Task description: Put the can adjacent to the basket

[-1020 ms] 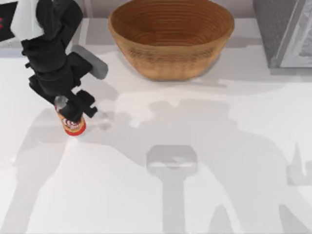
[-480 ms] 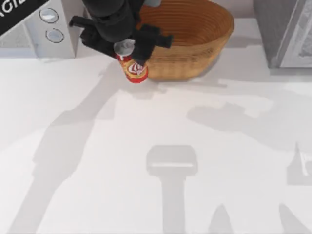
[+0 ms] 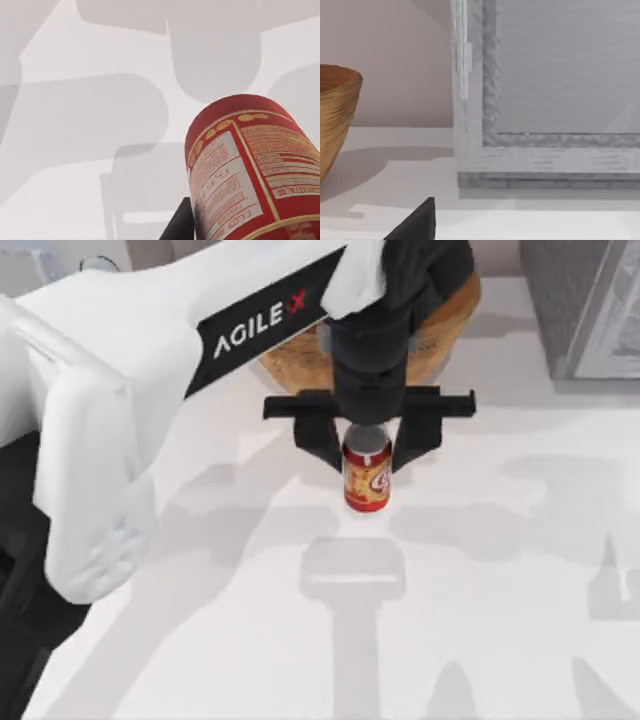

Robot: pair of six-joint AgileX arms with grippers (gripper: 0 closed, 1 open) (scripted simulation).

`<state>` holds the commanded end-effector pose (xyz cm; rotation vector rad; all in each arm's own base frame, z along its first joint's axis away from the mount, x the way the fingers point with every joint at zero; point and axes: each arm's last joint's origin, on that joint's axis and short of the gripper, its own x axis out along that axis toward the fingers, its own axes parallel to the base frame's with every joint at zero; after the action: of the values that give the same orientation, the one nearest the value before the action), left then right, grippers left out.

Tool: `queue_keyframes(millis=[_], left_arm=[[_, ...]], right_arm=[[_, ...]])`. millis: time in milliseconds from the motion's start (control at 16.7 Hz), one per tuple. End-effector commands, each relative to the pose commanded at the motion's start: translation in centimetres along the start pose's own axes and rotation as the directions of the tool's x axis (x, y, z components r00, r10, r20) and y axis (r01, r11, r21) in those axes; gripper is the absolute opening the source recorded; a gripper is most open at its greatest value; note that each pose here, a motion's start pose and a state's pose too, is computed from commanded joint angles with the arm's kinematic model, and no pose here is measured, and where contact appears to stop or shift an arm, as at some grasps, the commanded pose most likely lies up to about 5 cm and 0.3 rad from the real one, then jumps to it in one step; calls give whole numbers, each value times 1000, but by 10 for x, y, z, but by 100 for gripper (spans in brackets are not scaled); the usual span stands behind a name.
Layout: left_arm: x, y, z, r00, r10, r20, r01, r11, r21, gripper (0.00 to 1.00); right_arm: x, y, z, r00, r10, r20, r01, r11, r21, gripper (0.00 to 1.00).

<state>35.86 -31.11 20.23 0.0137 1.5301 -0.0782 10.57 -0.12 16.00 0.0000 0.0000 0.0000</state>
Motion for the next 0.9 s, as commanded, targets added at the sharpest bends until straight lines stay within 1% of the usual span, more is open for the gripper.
queue_keyframes(millis=[120,180,900], left_arm=[[18,-10,-5,999,38,-28,-39,999,-30,0],[22,-13,-6,998,48,-35,-49,998,-36,0],[31,-13,-7,998,50,-36,-51,998,-38,0]], right_arm=[[0,0,0,1000,0,0,0,1000,0,100],[0,0,0,1000,0,0,0,1000,0,100],[0,0,0,1000,0,0,0,1000,0,100]])
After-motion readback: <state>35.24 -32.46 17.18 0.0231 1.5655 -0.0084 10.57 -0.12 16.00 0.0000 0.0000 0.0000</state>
